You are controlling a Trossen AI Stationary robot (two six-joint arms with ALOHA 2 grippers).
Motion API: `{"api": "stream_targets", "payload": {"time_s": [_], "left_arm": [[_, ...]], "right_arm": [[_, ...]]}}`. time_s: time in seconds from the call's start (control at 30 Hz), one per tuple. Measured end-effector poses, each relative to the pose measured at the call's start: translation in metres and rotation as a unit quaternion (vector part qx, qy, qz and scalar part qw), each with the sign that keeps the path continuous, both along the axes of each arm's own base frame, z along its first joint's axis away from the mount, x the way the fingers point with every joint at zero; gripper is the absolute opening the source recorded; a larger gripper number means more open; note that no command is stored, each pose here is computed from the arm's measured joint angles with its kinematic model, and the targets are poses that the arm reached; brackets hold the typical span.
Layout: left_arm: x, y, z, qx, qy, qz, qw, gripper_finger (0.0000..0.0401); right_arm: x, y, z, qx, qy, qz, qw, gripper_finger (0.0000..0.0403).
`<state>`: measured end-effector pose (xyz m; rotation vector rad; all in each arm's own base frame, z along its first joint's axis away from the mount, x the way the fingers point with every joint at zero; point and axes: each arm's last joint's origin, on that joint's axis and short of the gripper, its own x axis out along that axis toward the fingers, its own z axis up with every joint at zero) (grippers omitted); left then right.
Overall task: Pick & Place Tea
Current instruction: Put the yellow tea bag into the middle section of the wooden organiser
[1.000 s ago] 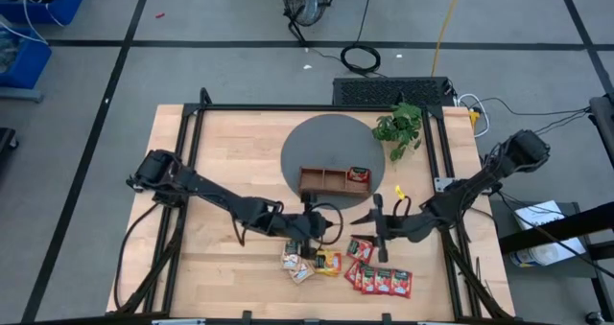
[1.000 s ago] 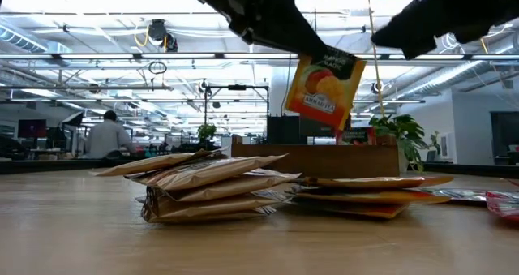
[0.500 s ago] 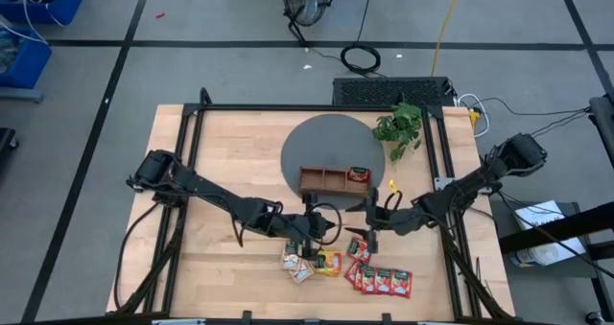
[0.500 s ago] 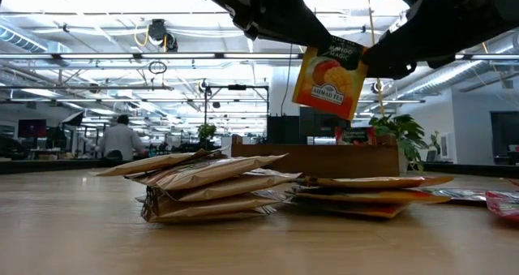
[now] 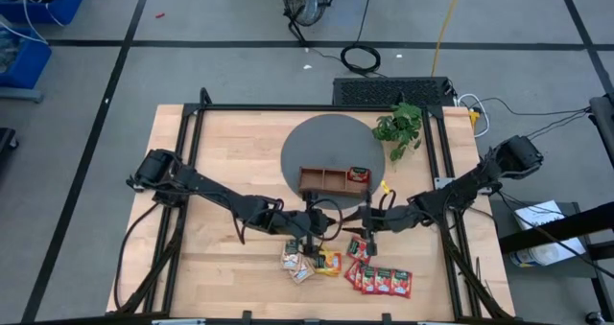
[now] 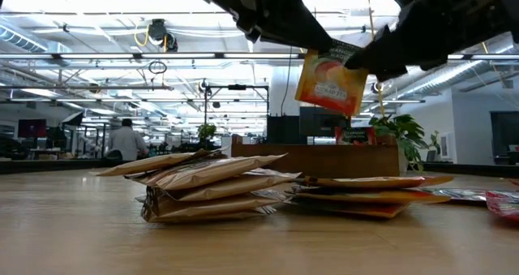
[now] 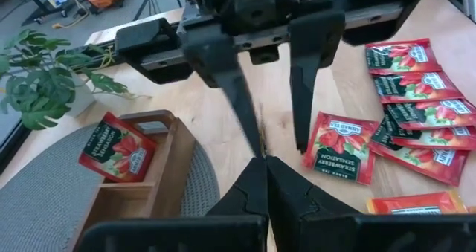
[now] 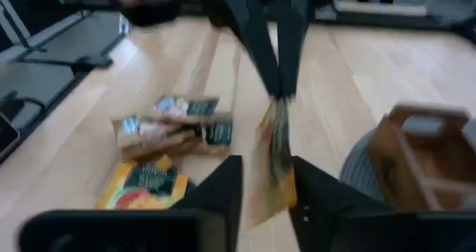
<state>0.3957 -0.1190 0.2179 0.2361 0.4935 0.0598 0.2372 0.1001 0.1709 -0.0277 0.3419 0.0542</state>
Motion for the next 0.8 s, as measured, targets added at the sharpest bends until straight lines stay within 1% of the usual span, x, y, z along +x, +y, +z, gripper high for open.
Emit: {"api": "stream_targets", "payload": {"time_s": [0.1, 0.17, 0.37, 0.47, 0.63, 0.7, 0.73, 0.8], "left_arm": [[0.000, 0.000, 0.000, 0.000, 0.001, 0.000, 1.000, 0.0002], [0.000, 0.000, 0.000, 0.000, 0.000, 0.000, 1.000, 0.0003], [0.000, 0.000, 0.000, -0.001, 0.002, -0.003, 1.000, 0.0006], [0.000, 0.000, -0.001, 0.000, 0.004, -0.003, 1.000, 0.0028], [-0.001, -0.001, 0.000, 0.031, 0.006, -0.017, 0.999, 0.0066], [-0.001, -0.002, -0.001, 0.035, 0.008, -0.020, 0.999, 0.0079], [-0.002, -0.002, 0.000, 0.037, 0.012, -0.021, 0.999, 0.0084], [-0.011, -0.003, 0.003, 0.046, 0.044, -0.026, 0.998, 0.0092]], "right_arm": [[0.000, 0.000, 0.002, -0.010, -0.007, 0.005, 1.000, 0.0029], [0.001, 0.000, 0.003, -0.016, -0.011, 0.010, 1.000, 0.0008], [0.000, 0.000, 0.003, -0.009, -0.008, 0.017, 1.000, 0.0002], [0.000, 0.000, 0.002, -0.012, -0.004, 0.018, 1.000, 0.0001], [-0.001, 0.000, -0.002, -0.020, 0.014, 0.018, 1.000, 0.0001], [-0.001, 0.000, -0.003, -0.022, 0.018, 0.018, 0.999, 0.0001], [-0.002, -0.001, -0.003, -0.024, 0.020, 0.017, 0.999, 0.0000], [-0.002, -0.002, -0.004, -0.028, 0.026, 0.015, 0.999, 0.0000]]}}
